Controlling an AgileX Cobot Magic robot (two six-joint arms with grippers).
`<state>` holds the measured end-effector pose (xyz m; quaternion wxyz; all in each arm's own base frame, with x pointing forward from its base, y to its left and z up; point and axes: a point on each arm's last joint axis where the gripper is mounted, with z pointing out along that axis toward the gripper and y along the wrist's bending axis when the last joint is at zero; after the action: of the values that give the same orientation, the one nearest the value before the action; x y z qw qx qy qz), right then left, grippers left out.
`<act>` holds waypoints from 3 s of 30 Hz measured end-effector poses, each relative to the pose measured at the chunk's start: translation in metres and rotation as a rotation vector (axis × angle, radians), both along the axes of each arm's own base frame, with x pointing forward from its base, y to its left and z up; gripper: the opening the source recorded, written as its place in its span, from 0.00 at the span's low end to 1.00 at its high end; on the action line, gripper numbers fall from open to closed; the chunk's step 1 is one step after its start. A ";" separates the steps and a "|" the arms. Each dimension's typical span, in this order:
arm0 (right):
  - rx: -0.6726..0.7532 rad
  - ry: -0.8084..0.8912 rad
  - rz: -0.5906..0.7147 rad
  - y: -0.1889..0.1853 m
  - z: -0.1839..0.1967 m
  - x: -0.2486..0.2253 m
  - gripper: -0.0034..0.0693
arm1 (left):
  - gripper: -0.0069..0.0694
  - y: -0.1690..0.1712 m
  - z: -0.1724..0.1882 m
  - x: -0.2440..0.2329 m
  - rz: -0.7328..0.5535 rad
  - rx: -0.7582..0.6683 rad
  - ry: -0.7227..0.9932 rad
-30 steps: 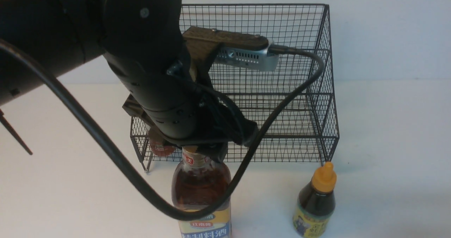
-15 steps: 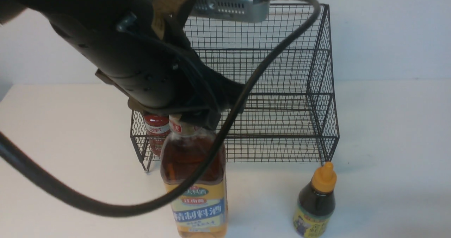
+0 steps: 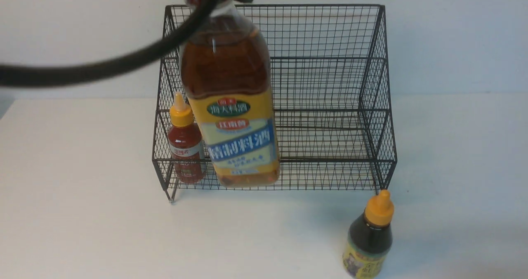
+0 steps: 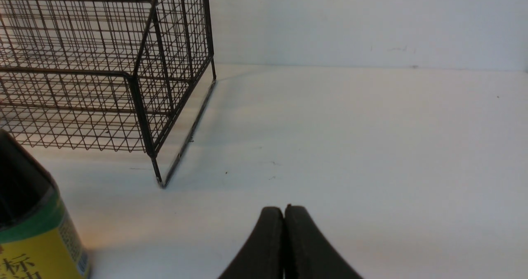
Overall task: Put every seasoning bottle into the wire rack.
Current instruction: Use the left arm to put the condiment bottle back on the shelf
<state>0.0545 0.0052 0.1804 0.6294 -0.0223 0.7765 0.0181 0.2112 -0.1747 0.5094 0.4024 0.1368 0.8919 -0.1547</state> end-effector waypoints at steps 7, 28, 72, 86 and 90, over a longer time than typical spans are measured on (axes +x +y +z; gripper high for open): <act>0.000 0.000 0.000 0.000 0.000 0.000 0.04 | 0.50 0.010 0.014 0.007 0.104 0.010 -0.113; -0.001 0.000 0.000 0.000 0.000 0.000 0.04 | 0.49 0.022 0.025 0.065 0.267 -0.189 -0.366; -0.001 0.001 0.000 0.000 0.000 0.000 0.04 | 0.49 0.009 -0.052 0.167 0.238 -0.040 -0.316; -0.001 0.001 0.000 0.000 0.000 0.000 0.04 | 0.49 0.037 -0.064 0.180 0.109 0.030 -0.240; -0.001 0.001 0.000 0.000 0.000 0.000 0.04 | 0.49 0.043 -0.075 0.188 0.096 0.004 -0.175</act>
<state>0.0544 0.0052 0.1803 0.6291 -0.0228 0.7768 0.0179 0.3988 -0.1313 0.4344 0.4853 0.1075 0.8593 -0.1209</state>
